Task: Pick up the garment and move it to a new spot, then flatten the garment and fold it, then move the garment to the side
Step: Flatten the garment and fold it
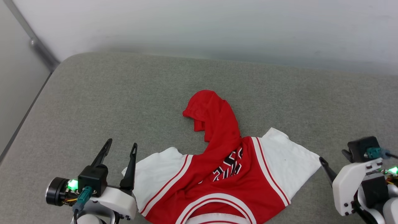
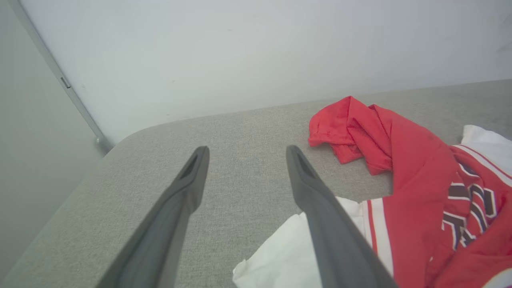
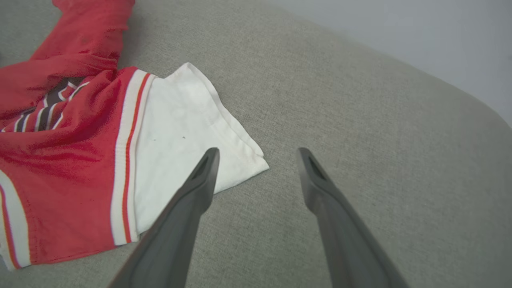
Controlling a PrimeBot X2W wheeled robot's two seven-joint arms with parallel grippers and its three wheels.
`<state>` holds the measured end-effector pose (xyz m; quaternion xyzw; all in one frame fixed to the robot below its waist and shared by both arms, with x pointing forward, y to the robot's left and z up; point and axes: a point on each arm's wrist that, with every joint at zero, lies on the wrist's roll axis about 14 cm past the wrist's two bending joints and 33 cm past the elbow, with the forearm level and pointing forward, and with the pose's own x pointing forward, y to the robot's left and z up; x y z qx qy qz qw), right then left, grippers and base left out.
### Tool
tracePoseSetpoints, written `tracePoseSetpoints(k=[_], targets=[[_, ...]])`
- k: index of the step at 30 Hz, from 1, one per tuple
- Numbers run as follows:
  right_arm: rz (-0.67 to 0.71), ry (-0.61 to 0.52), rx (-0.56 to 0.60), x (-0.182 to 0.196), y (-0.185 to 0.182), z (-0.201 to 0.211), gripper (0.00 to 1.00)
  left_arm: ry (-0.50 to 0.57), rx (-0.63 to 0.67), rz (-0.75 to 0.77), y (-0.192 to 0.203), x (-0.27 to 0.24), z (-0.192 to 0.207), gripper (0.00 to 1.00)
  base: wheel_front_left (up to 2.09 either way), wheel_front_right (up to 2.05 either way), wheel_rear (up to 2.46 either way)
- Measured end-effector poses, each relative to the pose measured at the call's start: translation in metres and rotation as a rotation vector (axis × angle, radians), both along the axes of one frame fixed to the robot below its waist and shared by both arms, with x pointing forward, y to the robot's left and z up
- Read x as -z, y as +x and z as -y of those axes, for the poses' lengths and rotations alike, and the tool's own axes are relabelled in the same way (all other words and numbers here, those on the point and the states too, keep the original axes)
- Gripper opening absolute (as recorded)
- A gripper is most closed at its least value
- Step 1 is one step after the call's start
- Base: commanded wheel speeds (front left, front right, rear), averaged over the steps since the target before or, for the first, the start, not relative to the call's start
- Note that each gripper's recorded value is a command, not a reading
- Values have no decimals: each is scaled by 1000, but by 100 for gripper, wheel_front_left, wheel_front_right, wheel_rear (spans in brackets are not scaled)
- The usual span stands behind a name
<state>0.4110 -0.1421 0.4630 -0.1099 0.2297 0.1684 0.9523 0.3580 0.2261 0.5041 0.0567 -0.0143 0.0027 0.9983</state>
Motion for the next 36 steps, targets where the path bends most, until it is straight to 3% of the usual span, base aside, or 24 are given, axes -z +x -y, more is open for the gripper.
tracePoseSetpoints(k=[12, 23, 25, 36], targets=[[-447, -212, -50, 53, 23, 0, 100, -31, -41, -29, -8, 9, -6, 100, 0, 0, 0], [-601, -291, -97, 105, 27, -5, 100, -12, -114, -77, -13, 22, -25, 100, 0, 0, 0], [-617, -294, -100, 110, 26, -4, 1, -12, -115, -88, -14, 25, -25, 100, 0, 0, 0], [-595, -237, -56, 104, 18, 16, 0, -63, -30, -337, -3, 56, -20, 100, 0, 0, 0]])
